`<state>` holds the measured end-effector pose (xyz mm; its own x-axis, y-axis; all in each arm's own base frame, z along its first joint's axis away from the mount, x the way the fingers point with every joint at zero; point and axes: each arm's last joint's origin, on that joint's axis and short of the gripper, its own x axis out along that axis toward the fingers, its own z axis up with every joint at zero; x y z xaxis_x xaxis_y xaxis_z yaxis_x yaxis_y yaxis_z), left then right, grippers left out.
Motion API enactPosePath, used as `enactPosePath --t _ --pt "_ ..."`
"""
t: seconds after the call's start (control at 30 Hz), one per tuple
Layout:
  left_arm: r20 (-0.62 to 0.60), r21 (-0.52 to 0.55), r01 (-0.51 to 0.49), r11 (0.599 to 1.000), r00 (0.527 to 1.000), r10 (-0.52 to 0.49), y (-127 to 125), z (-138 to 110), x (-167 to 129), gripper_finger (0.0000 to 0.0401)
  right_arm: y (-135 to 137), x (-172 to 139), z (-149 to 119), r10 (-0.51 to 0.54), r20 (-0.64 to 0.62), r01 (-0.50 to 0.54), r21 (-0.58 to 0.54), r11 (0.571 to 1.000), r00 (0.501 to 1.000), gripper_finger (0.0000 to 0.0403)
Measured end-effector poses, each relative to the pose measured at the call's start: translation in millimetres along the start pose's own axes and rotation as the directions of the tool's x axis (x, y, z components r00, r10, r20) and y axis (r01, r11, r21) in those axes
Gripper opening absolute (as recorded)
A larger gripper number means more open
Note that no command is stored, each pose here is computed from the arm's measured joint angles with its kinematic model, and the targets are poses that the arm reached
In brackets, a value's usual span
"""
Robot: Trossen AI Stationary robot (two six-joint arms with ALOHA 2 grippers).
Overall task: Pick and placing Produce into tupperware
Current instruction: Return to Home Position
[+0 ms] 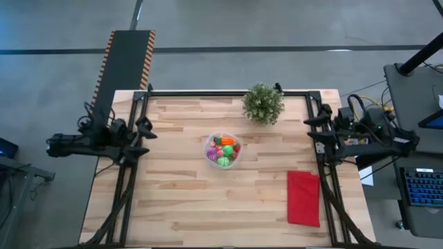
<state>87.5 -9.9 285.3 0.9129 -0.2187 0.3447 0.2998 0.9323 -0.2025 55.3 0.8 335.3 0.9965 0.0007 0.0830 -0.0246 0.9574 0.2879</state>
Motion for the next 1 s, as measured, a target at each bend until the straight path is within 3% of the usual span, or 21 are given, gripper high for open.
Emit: enactPosePath --t 0.33,0.47,0.63,1.0 --pt "0.086 0.010 0.004 1.000 0.996 -0.005 9.4 -45.5 -23.9 0.0240 -9.5 -21.2 -30.0 0.027 0.078 -0.022 -0.067 0.998 0.997 0.0235" --pt "0.062 0.004 -0.013 1.000 0.998 0.013 12.7 -55.2 -23.1 0.0240 -10.4 -25.3 -33.0 0.048 0.136 -0.032 -0.116 0.993 0.990 0.0235" --pt "0.025 -0.004 -0.057 0.998 0.998 0.057 18.0 -71.2 -24.4 0.0240 -11.5 -18.8 -37.8 0.045 0.110 -0.028 -0.152 0.988 0.993 0.0235" --pt "-0.133 -0.065 -0.142 0.988 0.982 0.133 25.5 -94.4 -25.1 0.0240 -22.2 6.1 -82.9 0.113 0.095 -0.097 -0.154 0.983 0.989 0.0235"
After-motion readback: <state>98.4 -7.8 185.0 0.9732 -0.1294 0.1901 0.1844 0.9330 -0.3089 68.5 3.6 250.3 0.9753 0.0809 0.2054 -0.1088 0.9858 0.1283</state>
